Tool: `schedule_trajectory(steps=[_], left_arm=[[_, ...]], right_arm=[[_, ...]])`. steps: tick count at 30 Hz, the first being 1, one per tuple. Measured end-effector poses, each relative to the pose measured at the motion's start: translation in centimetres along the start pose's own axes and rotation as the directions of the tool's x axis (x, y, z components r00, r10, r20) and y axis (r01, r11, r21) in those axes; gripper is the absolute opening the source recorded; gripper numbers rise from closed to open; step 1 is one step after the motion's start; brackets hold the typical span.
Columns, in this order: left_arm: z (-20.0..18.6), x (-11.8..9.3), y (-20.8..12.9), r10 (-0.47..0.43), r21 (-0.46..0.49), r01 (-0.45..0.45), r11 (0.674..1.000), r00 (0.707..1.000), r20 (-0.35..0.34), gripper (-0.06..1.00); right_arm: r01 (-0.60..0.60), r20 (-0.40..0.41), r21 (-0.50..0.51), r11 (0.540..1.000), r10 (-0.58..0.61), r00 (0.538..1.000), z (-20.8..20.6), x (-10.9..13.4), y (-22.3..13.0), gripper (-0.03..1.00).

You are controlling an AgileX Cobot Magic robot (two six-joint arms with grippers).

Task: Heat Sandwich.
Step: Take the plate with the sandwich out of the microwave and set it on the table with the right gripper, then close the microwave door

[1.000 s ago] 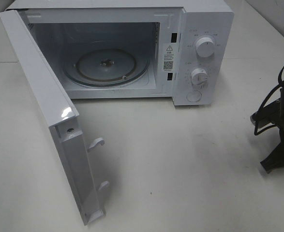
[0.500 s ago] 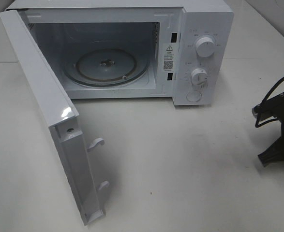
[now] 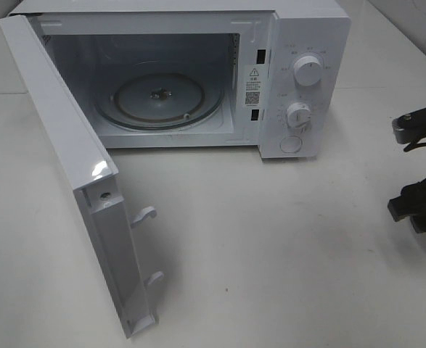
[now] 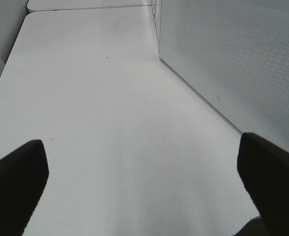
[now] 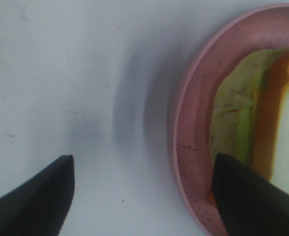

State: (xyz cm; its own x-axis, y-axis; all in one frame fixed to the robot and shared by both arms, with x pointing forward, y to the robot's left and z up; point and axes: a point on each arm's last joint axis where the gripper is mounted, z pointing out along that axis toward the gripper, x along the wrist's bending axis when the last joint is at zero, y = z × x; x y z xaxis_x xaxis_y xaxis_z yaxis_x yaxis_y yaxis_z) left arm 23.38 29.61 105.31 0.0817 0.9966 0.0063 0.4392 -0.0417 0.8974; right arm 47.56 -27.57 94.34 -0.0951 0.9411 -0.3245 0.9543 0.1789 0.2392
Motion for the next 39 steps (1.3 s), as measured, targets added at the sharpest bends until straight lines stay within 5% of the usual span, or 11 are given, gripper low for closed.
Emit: schedule_trajectory(steps=[13,33,39], left_arm=[[0.0,0.0,0.0,0.0,0.0,0.0,1.0,1.0,0.0,0.99],[0.0,0.0,0.0,0.0,0.0,0.0,1.0,1.0,0.0,0.99],[0.0,0.0,0.0,0.0,0.0,0.0,1.0,1.0,0.0,0.99]], right_arm=[[-0.044,-0.145,-0.111,0.993,0.028,0.989,-6.4,-1.1,-2.0,0.79],[-0.086,-0.154,-0.199,0.976,0.055,0.987,-12.2,-3.5,-7.1,0.77],[-0.107,-0.159,-0.292,0.951,0.062,0.985,-13.6,-4.1,-9.5,0.77]])
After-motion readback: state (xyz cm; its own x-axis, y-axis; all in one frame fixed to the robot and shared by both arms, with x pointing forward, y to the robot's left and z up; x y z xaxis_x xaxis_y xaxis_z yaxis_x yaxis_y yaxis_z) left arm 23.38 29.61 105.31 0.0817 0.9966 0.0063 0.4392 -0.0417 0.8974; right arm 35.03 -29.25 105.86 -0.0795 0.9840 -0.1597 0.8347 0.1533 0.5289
